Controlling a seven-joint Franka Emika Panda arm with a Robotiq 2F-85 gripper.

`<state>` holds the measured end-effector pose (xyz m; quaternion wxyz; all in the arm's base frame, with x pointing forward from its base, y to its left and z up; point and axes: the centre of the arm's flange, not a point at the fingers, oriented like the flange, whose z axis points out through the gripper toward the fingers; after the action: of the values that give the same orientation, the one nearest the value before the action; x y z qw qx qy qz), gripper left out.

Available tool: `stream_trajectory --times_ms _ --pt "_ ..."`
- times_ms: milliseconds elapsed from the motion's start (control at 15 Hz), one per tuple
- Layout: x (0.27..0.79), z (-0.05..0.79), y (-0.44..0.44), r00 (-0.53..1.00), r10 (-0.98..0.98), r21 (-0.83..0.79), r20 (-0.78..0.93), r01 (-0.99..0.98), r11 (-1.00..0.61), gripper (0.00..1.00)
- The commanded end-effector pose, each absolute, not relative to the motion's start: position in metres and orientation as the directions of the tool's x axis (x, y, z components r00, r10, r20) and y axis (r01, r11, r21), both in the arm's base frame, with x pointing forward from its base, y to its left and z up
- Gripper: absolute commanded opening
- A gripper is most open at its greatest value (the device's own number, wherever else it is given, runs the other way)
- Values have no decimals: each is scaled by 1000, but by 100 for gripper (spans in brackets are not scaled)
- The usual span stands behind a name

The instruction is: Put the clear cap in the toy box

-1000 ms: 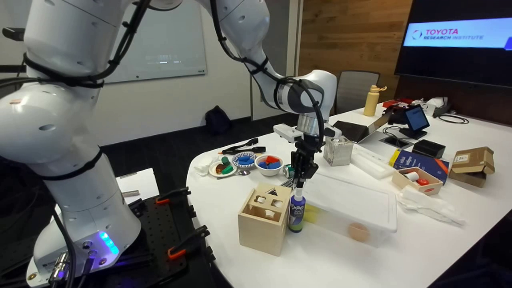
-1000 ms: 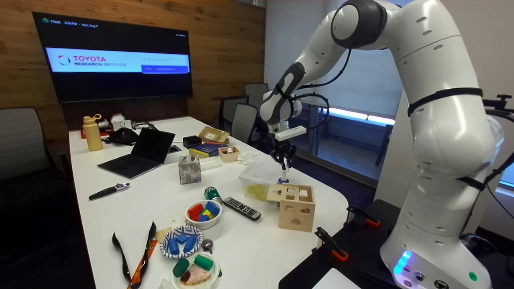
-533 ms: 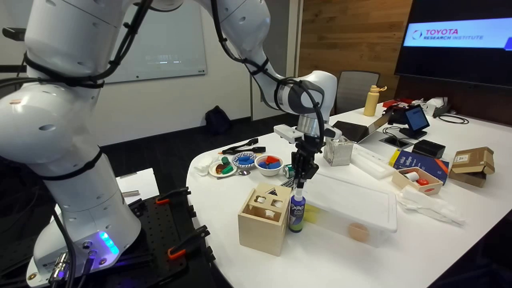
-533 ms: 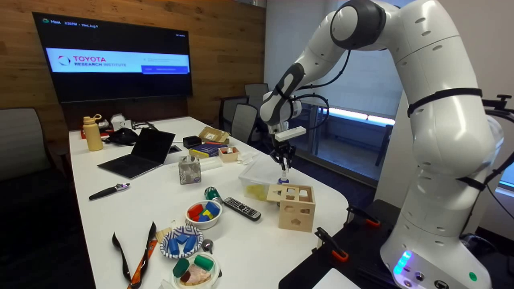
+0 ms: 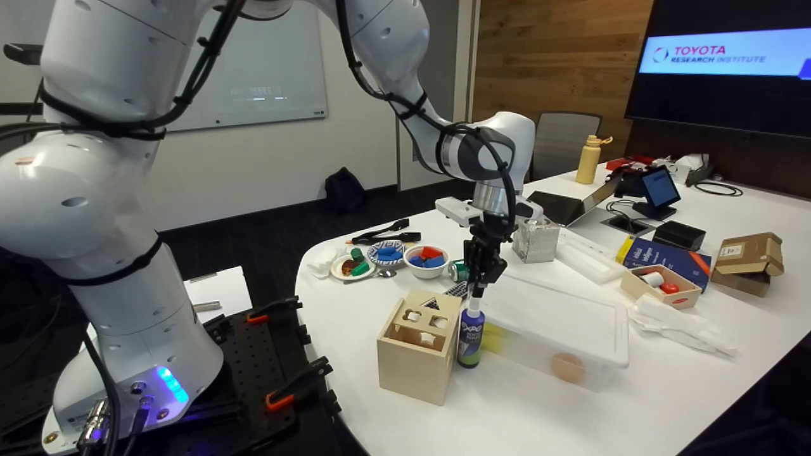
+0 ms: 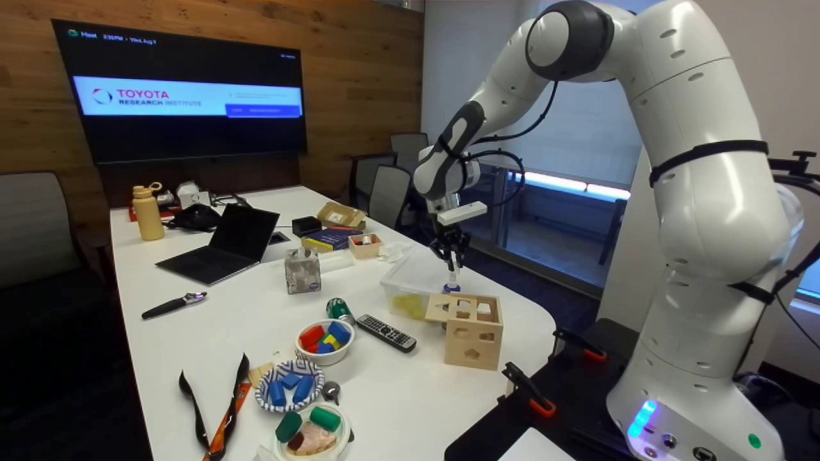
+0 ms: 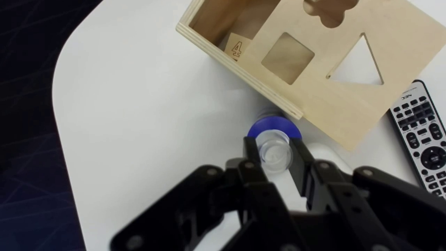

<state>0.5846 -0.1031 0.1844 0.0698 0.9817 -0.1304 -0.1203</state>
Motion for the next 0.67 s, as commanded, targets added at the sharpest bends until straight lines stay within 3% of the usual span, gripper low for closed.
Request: stream_trajectory --times_ms 0,600 --pt "593 173 -100 939 -272 172 -211 -238 -956 7" --pt "604 175 -93 946 -255 167 -201 -224 -960 7"
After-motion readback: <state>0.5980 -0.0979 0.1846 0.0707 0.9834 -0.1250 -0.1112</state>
